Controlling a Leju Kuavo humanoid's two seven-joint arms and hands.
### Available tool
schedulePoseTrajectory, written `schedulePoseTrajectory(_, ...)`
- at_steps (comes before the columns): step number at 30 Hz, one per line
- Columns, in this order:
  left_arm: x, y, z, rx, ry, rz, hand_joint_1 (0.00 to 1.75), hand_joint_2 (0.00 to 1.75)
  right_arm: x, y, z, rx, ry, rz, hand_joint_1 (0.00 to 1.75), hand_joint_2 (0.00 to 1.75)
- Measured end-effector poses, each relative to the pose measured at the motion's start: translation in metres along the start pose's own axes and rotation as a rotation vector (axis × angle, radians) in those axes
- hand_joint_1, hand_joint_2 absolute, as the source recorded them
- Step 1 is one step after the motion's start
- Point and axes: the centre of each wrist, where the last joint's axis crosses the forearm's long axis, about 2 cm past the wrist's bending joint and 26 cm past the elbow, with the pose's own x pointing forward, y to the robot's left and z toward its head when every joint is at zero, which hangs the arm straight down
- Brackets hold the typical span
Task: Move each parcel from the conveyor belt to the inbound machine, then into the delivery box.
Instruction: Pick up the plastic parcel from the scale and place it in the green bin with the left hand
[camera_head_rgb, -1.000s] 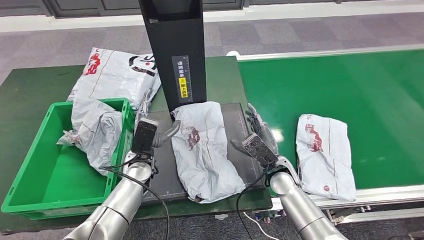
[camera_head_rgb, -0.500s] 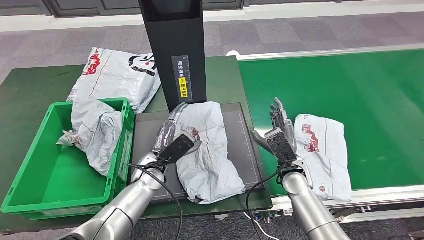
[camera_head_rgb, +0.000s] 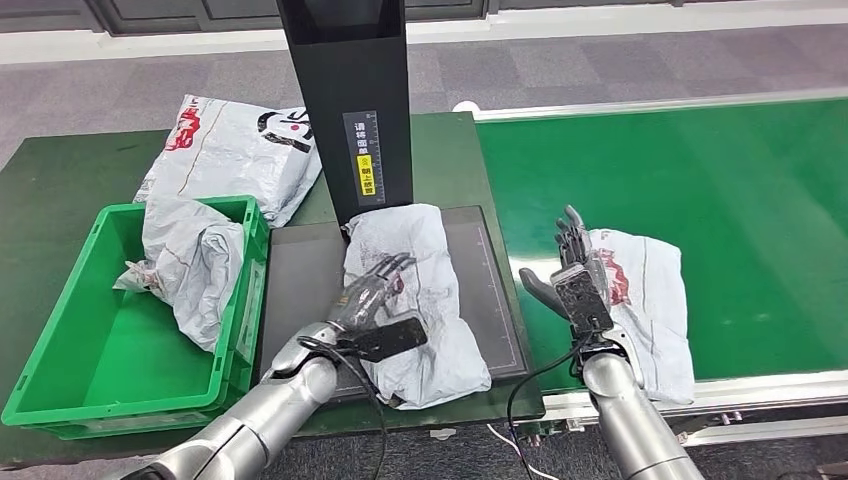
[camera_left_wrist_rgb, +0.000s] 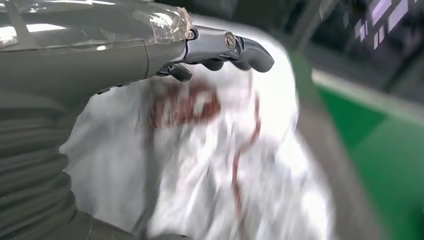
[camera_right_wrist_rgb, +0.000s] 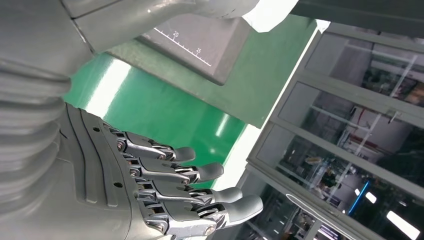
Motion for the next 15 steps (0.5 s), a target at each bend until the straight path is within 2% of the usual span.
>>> schedulePoseTrajectory(3,0.002,0.001,-0.005,-0.242,0.040,-0.167,1.75,1.75,0.001,-0.002,-0.002,0.011,0.006,-0.004,0.00,1.75)
schedulePoseTrajectory(5,0.005,0.007,-0.011,-0.384,0.071,-0.279,1.75,1.75,0.002,-0.002,-0.004,0.019,0.008,-0.005,0.00,1.75)
schedulePoseTrajectory(7,0.008,0.012,-0.016,-0.454,0.087,-0.349,1.75,1.75,0.003,-0.002,-0.005,0.027,0.008,-0.002,0.00,1.75)
schedulePoseTrajectory(15,0.010,0.023,-0.021,-0.439,0.079,-0.450,1.75,1.75,0.009,0.005,0.006,0.059,0.007,0.011,0.00,1.75)
